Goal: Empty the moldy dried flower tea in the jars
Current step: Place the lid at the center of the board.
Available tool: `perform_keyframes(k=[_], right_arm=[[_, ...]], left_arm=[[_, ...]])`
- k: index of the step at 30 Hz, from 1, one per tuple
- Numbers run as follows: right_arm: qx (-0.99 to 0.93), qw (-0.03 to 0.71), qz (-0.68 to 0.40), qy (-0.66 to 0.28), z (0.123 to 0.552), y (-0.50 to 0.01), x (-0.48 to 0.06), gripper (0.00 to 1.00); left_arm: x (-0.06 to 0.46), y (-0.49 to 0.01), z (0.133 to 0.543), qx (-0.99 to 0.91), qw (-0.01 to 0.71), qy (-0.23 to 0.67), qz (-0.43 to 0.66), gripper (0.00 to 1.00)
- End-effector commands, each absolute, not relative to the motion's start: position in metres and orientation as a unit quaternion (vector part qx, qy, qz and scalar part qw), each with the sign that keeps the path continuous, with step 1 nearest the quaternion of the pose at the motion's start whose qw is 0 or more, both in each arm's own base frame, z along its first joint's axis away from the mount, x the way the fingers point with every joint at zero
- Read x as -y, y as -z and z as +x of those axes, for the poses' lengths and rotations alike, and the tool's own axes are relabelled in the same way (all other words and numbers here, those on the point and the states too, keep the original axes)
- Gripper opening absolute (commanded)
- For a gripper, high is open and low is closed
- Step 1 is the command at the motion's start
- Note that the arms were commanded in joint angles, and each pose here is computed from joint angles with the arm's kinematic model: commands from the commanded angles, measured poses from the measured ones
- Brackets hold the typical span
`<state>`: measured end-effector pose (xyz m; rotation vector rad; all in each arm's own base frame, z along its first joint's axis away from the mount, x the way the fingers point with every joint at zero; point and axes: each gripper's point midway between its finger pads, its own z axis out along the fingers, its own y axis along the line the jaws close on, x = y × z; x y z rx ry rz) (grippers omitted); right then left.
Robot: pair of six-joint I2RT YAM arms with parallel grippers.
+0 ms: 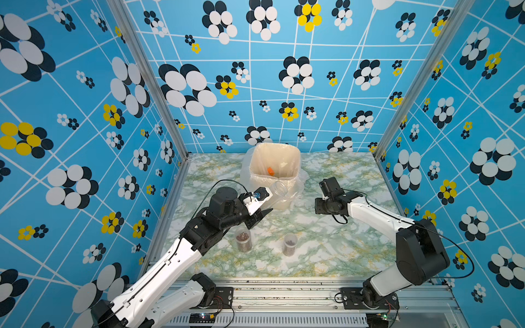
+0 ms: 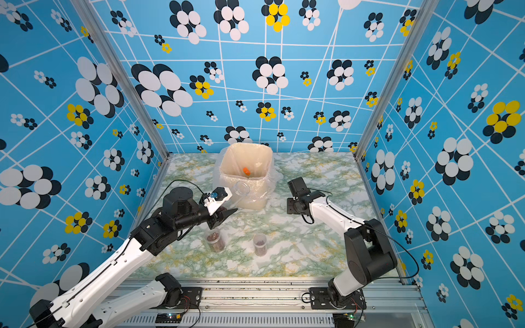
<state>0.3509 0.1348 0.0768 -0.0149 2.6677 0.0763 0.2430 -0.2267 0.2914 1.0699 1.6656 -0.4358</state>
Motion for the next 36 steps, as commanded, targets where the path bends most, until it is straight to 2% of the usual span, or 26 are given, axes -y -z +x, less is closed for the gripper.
perform_keyframes(k=[1,18,30,36], right_arm=[[-0.975,0.221,0.011,-0.035,0.361,-0.068,-0.137,0.31],[-0.992,0.126,0.03,-0.005,0.366,-0.014,-0.132,0.45],[-0.993,0.112,0.04,-0.012,0.364,-0.019,-0.135,0.72],[-0.991,0.127,0.039,-0.022,0.368,-0.039,-0.138,0.78]], left_arm=[[0.216,-0.295,0.256,-0.709,0.543,0.153,0.424,0.12],[0.197,-0.302,0.279,-0.714,0.551,0.103,0.419,0.12],[0.18,-0.306,0.292,-0.72,0.555,0.089,0.407,0.12],[0.175,-0.308,0.295,-0.723,0.553,0.077,0.408,0.12]])
